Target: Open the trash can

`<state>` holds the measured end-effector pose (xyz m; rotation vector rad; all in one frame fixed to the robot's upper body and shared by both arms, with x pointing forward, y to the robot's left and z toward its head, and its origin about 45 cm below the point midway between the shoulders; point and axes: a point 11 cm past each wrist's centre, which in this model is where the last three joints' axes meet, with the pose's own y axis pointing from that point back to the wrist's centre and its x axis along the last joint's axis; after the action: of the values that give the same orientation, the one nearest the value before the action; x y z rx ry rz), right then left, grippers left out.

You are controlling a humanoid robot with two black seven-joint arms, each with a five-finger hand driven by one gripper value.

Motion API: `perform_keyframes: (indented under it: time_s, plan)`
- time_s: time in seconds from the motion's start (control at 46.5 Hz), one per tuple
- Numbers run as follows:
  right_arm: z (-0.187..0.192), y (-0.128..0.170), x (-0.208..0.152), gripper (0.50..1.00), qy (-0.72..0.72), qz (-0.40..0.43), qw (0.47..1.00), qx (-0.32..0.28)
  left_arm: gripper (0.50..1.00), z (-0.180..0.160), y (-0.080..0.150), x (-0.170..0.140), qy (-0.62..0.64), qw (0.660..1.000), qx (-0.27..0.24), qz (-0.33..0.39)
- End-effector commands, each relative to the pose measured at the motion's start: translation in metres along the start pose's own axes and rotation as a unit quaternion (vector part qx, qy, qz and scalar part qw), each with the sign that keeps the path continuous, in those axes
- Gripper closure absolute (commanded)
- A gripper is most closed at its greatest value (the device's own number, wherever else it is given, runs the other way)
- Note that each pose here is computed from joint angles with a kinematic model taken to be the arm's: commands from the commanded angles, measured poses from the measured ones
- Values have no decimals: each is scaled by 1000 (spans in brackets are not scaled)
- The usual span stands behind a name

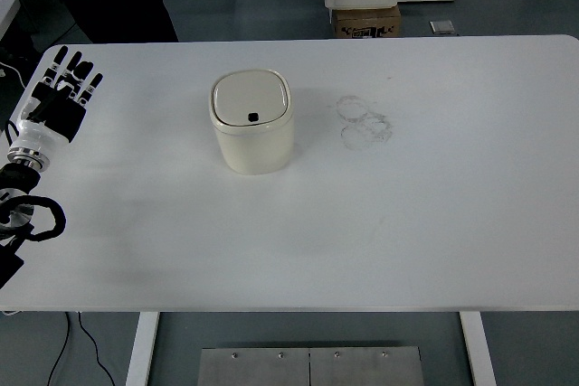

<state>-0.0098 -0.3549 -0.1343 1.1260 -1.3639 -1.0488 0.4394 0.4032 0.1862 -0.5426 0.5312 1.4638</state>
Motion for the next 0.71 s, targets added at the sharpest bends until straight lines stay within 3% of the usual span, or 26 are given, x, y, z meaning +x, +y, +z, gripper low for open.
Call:
perform_keyframes:
  time_s: [0.0, 0.688]
  plan:
    - [0, 0, 0, 509, 0, 0, 1000, 0, 500, 0, 0, 0, -2, 1000, 1, 1]
    - [0, 0, 0, 509, 0, 0, 1000, 0, 500, 3, -4, -2, -6, 1000, -3, 8]
